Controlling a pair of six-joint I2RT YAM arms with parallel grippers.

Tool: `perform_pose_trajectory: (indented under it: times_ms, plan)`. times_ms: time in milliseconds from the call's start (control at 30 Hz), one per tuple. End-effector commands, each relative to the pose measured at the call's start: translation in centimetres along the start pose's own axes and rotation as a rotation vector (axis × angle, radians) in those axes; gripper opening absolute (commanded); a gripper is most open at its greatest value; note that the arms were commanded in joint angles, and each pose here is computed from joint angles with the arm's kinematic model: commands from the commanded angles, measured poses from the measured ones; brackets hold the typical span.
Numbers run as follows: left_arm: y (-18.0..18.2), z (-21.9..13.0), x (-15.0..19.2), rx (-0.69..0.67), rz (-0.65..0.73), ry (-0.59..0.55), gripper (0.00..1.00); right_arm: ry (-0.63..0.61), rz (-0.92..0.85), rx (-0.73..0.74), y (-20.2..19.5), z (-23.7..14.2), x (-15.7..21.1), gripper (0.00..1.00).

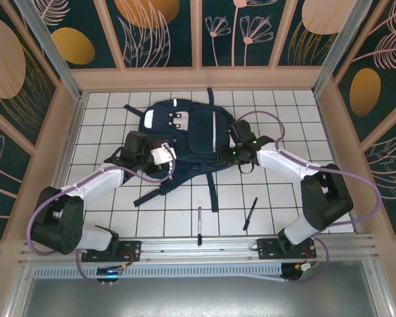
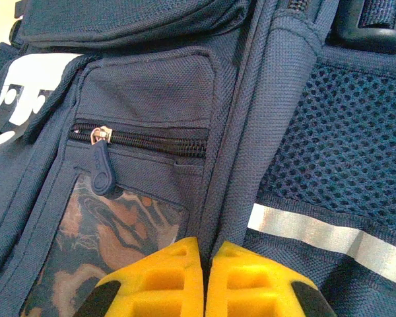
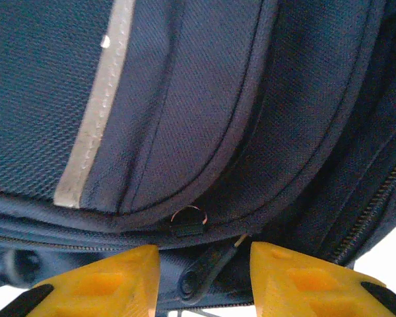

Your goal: Pack the student bag

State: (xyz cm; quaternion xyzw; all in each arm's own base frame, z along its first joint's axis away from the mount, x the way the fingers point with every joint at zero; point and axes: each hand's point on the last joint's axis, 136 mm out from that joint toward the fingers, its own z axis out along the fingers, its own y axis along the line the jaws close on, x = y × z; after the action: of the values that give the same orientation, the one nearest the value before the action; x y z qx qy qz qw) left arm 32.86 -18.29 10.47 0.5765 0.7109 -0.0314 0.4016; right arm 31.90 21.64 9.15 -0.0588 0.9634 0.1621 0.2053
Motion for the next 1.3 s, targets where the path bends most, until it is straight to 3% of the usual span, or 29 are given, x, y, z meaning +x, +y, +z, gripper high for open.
perform_pose_trajectory:
  times_ms: [0, 333, 567, 800, 1067, 1133, 1167, 1233, 1267]
  plan:
    - [1.5, -0.8, -2.4, -0.017, -0.022, -0.078, 0.0, 0.035, 0.0, 0.083, -0.2, 1.3, 0.8, 0.4]
    - [2.3, -0.7, -2.2, -0.025, -0.052, -0.078, 0.0, 0.052, -0.07, 0.247, -1.6, 2.8, 1.7, 0.38]
    - [2.4, -0.9, -1.4, -0.047, -0.02, -0.059, 0.0, 0.012, -0.074, 0.297, -3.9, 1.7, 0.2, 0.0]
    - [3.4, -0.9, 0.6, -0.1, -0.014, 0.004, 0.0, -0.059, -0.022, 0.308, -6.1, -1.5, -1.7, 0.0]
    - [9.7, -2.2, 4.1, -0.302, -0.199, 0.053, 0.0, 0.026, -0.039, 0.254, -7.4, -0.7, 1.0, 0.0]
    - [11.7, -2.3, 4.1, -0.364, -0.233, 0.046, 0.09, 0.033, -0.065, 0.172, -5.6, -0.6, 1.6, 0.0]
    - [13.5, -2.5, 4.5, -0.438, -0.287, 0.056, 0.18, 0.036, -0.103, 0.112, -4.1, -0.5, 1.8, 0.0]
    - [17.7, -2.9, 6.2, -0.61, -0.48, 0.108, 0.5, 0.028, -0.194, 0.014, -0.7, -0.5, 2.1, 0.0]
    - [19.6, -2.6, 6.7, -0.644, -0.585, 0.132, 0.58, 0.015, -0.22, -0.02, 1.0, -0.6, 1.9, 0.0]
